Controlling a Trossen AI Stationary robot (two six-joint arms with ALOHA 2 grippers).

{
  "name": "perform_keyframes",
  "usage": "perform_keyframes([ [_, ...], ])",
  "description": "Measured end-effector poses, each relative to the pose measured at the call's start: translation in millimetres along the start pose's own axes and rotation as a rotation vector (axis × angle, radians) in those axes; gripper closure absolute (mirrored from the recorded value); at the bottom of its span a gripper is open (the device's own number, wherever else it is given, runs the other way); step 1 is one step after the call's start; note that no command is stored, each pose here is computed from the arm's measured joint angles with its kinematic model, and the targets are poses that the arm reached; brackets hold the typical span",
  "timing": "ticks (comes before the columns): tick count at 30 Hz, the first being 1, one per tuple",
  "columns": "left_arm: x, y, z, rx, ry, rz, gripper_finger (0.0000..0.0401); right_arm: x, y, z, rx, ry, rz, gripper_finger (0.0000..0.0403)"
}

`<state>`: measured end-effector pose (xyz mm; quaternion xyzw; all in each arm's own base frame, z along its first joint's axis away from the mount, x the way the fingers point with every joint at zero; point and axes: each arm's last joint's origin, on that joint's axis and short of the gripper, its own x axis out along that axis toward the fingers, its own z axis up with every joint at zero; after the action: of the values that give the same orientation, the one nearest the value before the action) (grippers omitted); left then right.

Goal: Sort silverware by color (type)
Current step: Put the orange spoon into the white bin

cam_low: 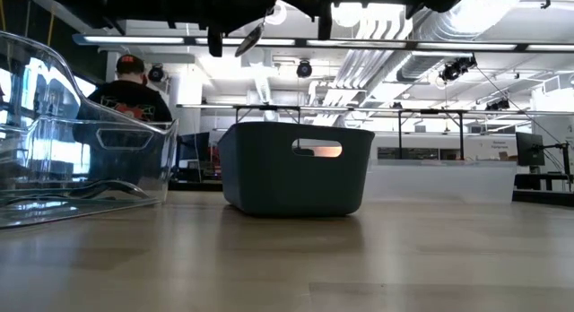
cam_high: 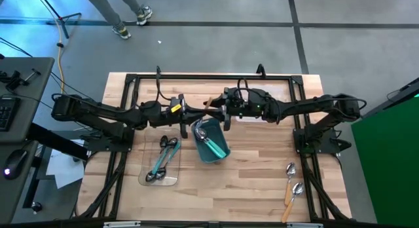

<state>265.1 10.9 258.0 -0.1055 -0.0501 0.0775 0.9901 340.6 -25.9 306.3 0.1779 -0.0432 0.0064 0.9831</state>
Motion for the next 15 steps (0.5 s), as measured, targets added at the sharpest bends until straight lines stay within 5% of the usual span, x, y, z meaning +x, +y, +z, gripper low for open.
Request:
perform_keyframes([
  [8, 0.0, -0.3, -0.4, -0.005, 0.004, -0.003, 0.0380, -0.3, -1.7, -1.7, 0.006, 0.015, -0.024, 0.0358],
  [15, 0.0, -0.4, -0.5, 0.004, 0.006, -0.008, 0.0332, -0.3, -1.5, -2.4, -0.005, 0.026, -0.014, 0.0359],
])
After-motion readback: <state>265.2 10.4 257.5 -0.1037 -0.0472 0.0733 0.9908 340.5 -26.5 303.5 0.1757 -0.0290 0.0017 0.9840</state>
